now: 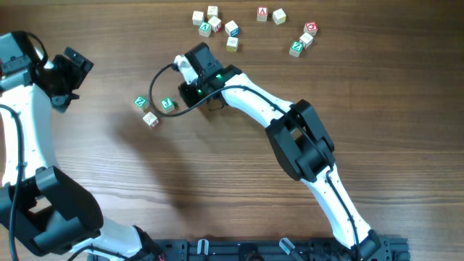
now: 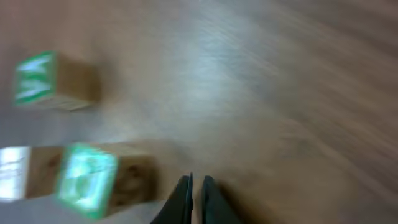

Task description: Form a circle

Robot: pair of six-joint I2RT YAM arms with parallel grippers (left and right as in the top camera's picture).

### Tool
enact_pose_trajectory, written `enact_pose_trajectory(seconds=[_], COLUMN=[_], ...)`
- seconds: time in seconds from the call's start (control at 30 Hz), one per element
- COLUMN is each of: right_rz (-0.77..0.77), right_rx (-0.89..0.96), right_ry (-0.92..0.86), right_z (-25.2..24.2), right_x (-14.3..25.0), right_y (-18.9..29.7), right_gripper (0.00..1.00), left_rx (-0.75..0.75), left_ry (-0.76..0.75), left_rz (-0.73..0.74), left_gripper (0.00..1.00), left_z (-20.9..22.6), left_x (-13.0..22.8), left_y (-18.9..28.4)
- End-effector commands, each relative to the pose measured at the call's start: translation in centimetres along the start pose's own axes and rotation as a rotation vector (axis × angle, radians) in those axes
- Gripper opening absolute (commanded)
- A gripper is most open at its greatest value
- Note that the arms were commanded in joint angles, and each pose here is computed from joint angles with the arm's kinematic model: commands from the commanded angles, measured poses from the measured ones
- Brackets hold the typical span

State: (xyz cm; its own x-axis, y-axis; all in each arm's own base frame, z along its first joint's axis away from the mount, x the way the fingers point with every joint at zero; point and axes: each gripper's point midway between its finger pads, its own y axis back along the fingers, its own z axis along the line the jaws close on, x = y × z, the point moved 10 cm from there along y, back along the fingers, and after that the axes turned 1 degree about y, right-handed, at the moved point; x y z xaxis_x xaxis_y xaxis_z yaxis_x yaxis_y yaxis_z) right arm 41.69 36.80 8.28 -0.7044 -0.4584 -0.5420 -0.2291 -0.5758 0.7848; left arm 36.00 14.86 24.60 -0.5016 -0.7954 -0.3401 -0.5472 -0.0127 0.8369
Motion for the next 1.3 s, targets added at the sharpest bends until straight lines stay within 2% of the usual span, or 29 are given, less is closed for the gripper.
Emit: enact_pose_trajectory(seconds=[0.0, 0.07, 0.17, 0.23, 0.3, 0.5, 0.63, 0.8, 0.9, 1.27], right_rz=[-0.016, 0.002, 0.038, 0.040, 0.040, 0.086, 0.093, 0.094, 0.093, 0.096], right_rx=[0.192, 0.220, 0.220, 0.112, -0.012, -0.022, 0.003, 0.005, 0.005, 0.005], right_ry=[-0.118, -0.208, -0.382, -0.452, -0.513, -0.543, -0.544, -0.545, -0.545, -0.545], right_z=[-4.5, -6.7, -10.3, -11.8, -13.1, -13.0, -13.2, -13.2, -13.2, -13.2], right_x=[-0.6, -0.7, -0.4, -0.3, 0.1, 0.8, 1.0, 1.0, 1.0, 1.0], right_y=[2.5, 5.1, 10.3, 13.2, 15.0, 15.1, 15.1, 15.1, 15.1, 15.1], right_gripper=[0.04, 0.04, 0.04, 0.04, 0.04, 0.04, 0.04, 0.04, 0.04, 0.04], left_rx=[0.117, 0.131, 0.075, 0.039, 0.007, -0.088, -0.139, -0.141, -0.123, -0.122], left_ry=[-0.080, -0.059, -0.028, -0.035, -0.028, 0.161, 0.360, 0.320, 0.242, 0.173], left_rz=[0.037, 0.059, 0.152, 0.203, 0.254, 0.335, 0.346, 0.362, 0.368, 0.352], left_gripper=[0.80, 0.50, 0.17, 0.04, 0.04, 0.04, 0.04, 0.04, 0.04, 0.04], left_z=[-3.2, -4.4, -3.4, -2.4, -1.5, -0.1, 0.3, 0.0, -1.2, -1.4], left_x=[1.0, 1.7, 2.7, 3.4, 4.1, 5.5, 5.9, 6.3, 7.2, 7.3], left_y=[-1.5, -3.9, -7.9, -10.3, -12.1, -14.0, -14.6, -14.6, -14.8, -14.9])
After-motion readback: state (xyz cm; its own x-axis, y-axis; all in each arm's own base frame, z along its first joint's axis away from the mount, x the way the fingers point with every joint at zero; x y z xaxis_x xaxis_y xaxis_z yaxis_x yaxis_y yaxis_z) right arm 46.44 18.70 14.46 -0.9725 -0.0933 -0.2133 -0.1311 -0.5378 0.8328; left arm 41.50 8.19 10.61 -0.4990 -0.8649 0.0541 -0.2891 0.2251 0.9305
